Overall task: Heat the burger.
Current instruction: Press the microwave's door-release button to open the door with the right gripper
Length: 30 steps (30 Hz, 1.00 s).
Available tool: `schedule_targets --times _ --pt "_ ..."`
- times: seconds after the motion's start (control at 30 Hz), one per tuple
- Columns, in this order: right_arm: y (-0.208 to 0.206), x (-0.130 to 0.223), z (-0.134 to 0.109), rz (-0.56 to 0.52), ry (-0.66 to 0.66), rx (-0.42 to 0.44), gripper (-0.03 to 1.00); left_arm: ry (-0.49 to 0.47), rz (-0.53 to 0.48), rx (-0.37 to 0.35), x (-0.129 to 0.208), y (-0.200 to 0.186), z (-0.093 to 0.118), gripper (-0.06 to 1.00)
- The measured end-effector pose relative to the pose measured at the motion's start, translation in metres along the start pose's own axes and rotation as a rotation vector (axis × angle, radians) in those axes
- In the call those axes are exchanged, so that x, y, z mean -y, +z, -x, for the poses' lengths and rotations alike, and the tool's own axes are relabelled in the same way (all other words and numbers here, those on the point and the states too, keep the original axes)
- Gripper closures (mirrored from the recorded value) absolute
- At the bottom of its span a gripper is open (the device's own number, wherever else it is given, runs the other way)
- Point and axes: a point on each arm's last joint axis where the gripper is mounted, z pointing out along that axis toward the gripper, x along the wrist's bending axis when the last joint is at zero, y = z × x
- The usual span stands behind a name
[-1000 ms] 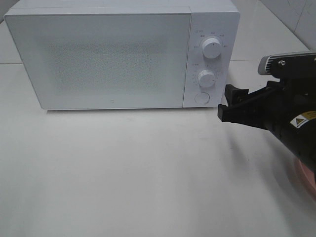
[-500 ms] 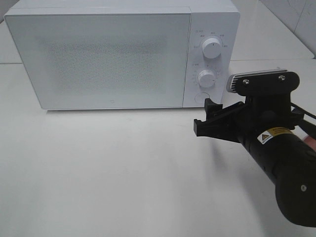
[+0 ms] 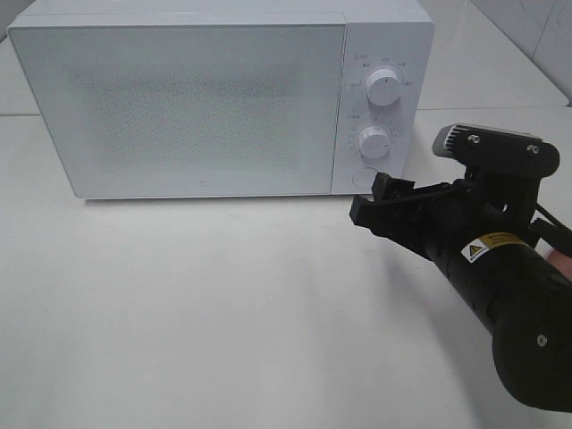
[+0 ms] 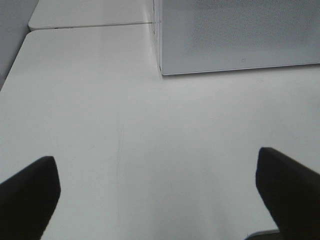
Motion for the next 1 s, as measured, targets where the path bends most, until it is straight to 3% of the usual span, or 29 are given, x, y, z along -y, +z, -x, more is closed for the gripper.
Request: schedule_targets --times 0.03,0.1,0.2,0.27,0.37,0.4,0.47,0.53,0.57,0.63,0.73,0.8,0.9,1.0 --pt "0.0 0.0 0.0 0.0 0.0 0.0 0.29 0.0 0.0 0.0 0.0 0.0 0.0 -0.04" --pt "0.0 0.0 0.0 0.0 0.214 0.0 0.38 0.0 0.0 0.0 0.0 0.0 0.0 -0.04" --pt "0.0 0.0 0.0 0.0 0.276 0.0 0.4 0.0 0.0 0.0 0.0 0.0 0.0 -0.04" --pt "0.0 0.0 0.0 0.0 0.511 0.0 0.52 0.0 0.0 0.0 0.0 0.0 0.0 -0.04" --pt "0.0 0.0 0.0 0.0 0.554 0.0 0.55 0.0 0.0 0.0 0.0 0.0 0.0 -0.04" --pt "0.0 0.0 0.0 0.0 0.649 0.0 0.62 0.0 0.0 0.0 0.0 0.0 0.0 -0.04" --pt "0.0 0.0 0.0 0.0 0.692 0.0 0.66 0.0 0.0 0.0 0.0 0.0 0.0 -0.04" --pt "0.0 0.0 0.0001 0.0 0.846 0.001 0.78 0.0 0.0 0.0 0.0 0.0 0.0 -0.04" --pt "0.0 0.0 0.0001 0.0 0.846 0.001 0.78 0.0 0.0 0.0 0.0 0.0 0.0 -0.04" --pt "0.0 0.0 0.0002 0.001 0.966 0.002 0.87 0.0 0.0 0.0 0.0 0.0 0.0 -0.04" --pt "0.0 0.0 0.0002 0.001 1.004 0.002 0.9 0.0 0.0 0.0 0.0 0.0 0.0 -0.04" --pt "0.0001 0.0009 0.0 -0.009 1.15 0.008 0.95 0.0 0.0 0.0 0.0 0.0 0.0 -0.04" --pt "0.0001 0.0037 -0.0001 -0.035 1.24 0.027 0.95 0.0 0.0 0.0 0.0 0.0 0.0 -0.04" --pt "0.0 0.004 -0.0001 -0.038 1.258 0.03 0.95 0.0 0.0 0.0 0.0 0.0 0.0 -0.04"
